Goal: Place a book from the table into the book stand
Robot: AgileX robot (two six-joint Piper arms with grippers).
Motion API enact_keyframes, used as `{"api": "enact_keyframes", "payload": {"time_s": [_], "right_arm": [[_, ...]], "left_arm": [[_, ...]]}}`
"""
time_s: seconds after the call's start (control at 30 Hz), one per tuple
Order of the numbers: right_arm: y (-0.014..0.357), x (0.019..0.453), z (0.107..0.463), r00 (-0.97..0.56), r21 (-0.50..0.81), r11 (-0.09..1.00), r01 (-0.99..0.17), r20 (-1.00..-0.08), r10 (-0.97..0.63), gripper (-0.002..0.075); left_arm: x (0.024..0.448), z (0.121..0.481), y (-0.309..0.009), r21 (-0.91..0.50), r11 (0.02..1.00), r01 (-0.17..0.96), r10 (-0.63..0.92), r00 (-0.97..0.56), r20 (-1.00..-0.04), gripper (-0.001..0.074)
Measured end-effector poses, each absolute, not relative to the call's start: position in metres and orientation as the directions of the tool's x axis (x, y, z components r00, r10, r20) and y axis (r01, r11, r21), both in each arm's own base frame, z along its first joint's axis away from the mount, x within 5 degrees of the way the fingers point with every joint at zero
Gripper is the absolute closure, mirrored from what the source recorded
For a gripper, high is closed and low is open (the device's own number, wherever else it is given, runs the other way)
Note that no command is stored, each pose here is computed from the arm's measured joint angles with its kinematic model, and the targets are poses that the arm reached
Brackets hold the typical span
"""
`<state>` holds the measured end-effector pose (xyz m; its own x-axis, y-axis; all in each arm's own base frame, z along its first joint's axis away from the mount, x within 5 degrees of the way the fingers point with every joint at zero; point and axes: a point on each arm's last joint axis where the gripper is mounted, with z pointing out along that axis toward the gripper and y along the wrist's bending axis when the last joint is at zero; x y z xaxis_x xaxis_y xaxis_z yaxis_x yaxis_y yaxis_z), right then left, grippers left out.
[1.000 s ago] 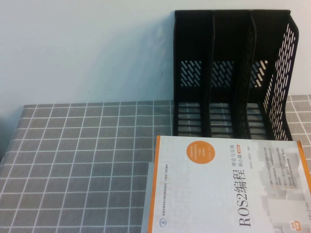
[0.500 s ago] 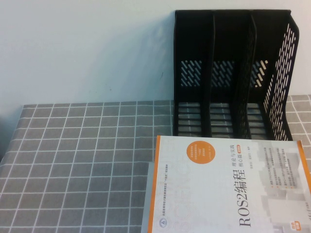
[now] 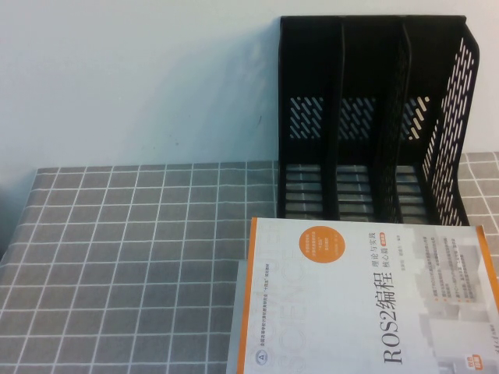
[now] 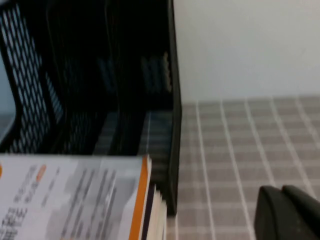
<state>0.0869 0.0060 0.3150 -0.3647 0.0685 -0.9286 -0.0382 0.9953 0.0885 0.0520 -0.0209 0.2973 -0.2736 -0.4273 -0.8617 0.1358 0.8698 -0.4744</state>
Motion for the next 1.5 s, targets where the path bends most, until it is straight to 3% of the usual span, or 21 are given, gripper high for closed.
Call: {"api": "enact_keyframes", "payload": {"time_s": [0.23, 0.37, 0.53, 0.7, 0.93, 1.03, 1.23, 1.5], "right_arm": [[0.019, 0.139, 0.272, -0.723, 0.234, 0.96, -0.154, -0.688, 0.052, 0.0729], [0.025, 0.161, 0.255, -0.782, 0.297, 0.93, -0.217, -0.623, 0.016, 0.0729], [0.025, 0.177, 0.235, -0.838, 0.322, 0.922, -0.214, -0.545, -0.004, 0.0729], [0.03, 0.184, 0.233, -0.828, 0.36, 0.898, -0.251, -0.56, -0.007, 0.0729], [0.031, 0.186, 0.235, -0.808, 0.36, 0.893, -0.271, -0.59, -0.007, 0.0729], [0.032, 0.187, 0.236, -0.802, 0.376, 0.885, -0.273, -0.598, 0.007, 0.0729], [0.035, 0.189, 0.24, -0.782, 0.408, 0.868, -0.282, -0.622, 0.039, 0.0729], [0.036, 0.196, 0.231, -0.798, 0.436, 0.854, -0.283, -0.601, 0.042, 0.0729]], "left_arm": [[0.071, 0.28, -0.035, -0.606, 0.782, 0.148, -0.485, -0.466, -0.74, 0.0738], [0.084, 0.276, -0.047, -0.674, 0.718, 0.177, -0.477, -0.581, -0.66, 0.0738], [0.105, 0.272, -0.057, -0.743, 0.638, 0.202, -0.469, -0.663, -0.583, 0.0738], [0.125, 0.264, -0.061, -0.778, 0.606, 0.165, -0.474, -0.71, -0.52, 0.0673], [0.144, 0.253, -0.063, -0.781, 0.613, 0.117, -0.458, -0.753, -0.472, 0.0395], [0.152, 0.259, -0.064, -0.778, 0.614, 0.13, -0.449, -0.754, -0.48, 0.033], [0.172, 0.29, -0.068, -0.785, 0.587, 0.199, -0.433, -0.742, -0.512, 0.0302], [0.196, 0.322, -0.081, -0.863, 0.428, 0.269, -0.39, -0.806, -0.445, 0.0299]]}}
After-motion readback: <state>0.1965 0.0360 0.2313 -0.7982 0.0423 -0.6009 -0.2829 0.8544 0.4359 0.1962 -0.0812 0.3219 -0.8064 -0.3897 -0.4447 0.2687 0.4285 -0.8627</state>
